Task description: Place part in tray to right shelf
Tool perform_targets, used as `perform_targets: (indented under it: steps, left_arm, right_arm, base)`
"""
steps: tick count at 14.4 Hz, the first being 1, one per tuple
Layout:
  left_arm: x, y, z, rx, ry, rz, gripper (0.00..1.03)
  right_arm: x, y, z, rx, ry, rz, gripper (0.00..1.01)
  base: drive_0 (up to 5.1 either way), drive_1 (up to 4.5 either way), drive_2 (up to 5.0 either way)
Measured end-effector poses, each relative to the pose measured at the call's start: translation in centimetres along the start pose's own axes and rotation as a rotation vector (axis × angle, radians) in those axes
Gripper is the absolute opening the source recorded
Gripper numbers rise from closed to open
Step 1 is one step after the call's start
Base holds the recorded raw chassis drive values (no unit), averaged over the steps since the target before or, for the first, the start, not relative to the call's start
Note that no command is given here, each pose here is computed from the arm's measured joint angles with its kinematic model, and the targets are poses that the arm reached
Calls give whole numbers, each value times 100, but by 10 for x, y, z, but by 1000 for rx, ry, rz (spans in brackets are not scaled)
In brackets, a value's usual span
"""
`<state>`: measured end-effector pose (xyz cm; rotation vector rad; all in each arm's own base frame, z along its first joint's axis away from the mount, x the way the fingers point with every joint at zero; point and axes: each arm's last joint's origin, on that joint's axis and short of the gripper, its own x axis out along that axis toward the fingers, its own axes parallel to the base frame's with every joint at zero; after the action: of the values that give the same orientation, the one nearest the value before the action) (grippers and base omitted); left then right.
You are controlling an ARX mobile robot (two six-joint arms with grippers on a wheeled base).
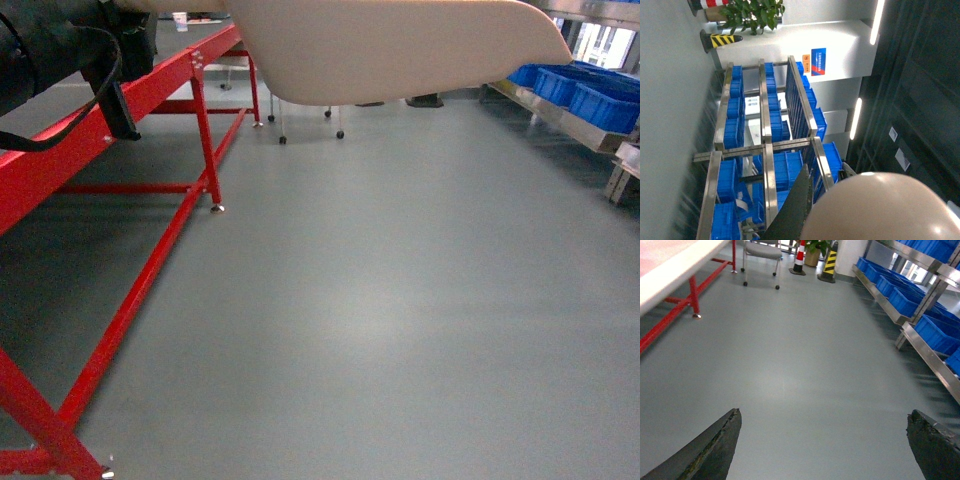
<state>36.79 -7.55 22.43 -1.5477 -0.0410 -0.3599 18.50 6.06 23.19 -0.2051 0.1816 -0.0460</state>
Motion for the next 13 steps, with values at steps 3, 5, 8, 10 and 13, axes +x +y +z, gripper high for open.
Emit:
perform_targets:
  steps: [3,5,8,10,13]
  left_arm:
    - [0,0,0,0,0,1,13]
    - [0,-1,0,-1,0,-6,13]
    - [0,-1,0,-1,-3,-6,13]
    - [0,0,0,0,0,-3,13]
    - [0,-1,0,-1,-4,-6,12]
  right_arm:
    - [0,0,0,-1,1,0,98]
    - [0,0,0,0,1,0,98]
    - [0,0,0,-1,3,0,98]
    - [0,0,0,-1,2,0,98]
    - [0,0,0,0,0,0,98]
  base:
    - [13,418,-391]
    - [-5,399,-410]
    - [-12,393,-416]
    - [-7,397,-412]
    - [-4,399,-407]
